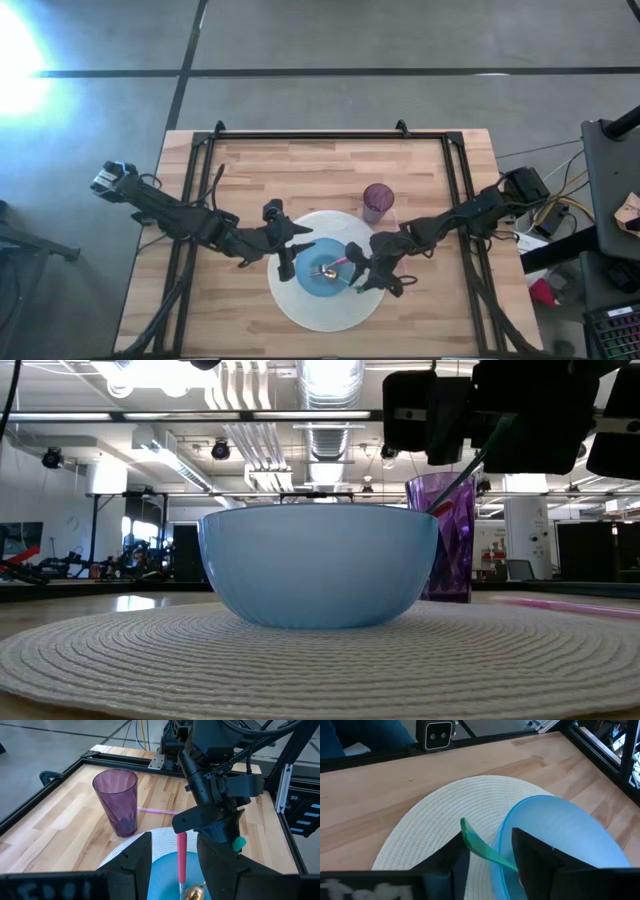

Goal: Pick & Place Utensil
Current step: Put the green spoon into the blue bowl, then put the purple straw into the purple cup

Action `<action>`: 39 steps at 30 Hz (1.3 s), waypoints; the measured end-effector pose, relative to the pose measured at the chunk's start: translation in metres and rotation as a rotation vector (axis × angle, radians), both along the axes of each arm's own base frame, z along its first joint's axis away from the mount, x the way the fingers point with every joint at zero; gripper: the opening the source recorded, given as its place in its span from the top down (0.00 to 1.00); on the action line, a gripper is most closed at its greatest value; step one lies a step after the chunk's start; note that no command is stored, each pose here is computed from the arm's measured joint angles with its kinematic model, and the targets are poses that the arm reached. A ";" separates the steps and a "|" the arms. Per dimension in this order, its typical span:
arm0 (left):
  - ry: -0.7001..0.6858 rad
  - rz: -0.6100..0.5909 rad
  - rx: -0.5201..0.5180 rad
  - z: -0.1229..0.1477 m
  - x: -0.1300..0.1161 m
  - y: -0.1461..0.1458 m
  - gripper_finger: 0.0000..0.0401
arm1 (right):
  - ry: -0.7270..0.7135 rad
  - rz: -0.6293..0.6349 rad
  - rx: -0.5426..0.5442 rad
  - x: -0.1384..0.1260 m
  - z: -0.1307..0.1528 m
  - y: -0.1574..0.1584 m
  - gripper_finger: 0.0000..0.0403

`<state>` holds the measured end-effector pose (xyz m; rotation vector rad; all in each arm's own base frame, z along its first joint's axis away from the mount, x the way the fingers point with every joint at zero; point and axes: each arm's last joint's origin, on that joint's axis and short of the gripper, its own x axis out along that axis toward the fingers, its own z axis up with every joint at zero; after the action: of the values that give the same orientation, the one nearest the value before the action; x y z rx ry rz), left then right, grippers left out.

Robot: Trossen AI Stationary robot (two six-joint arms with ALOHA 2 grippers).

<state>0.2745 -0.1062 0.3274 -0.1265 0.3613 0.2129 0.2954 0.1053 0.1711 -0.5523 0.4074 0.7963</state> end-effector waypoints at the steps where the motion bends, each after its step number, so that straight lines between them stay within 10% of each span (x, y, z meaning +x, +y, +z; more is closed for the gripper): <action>1: 0.000 0.000 0.000 0.000 0.000 0.000 0.62 | 0.002 0.000 -0.001 0.000 0.000 0.000 0.63; 28: 0.044 -0.002 0.077 -0.003 -0.001 0.002 0.62 | 0.113 -0.110 0.123 -0.045 0.060 -0.015 0.53; 39: 0.163 0.028 0.175 -0.012 -0.003 0.014 0.62 | 0.095 -0.470 0.232 -0.081 0.099 -0.034 0.55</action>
<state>0.2715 -0.0917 0.3151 0.0592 0.5009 0.2821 0.2147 0.0713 0.2699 -0.1879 0.5014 0.4087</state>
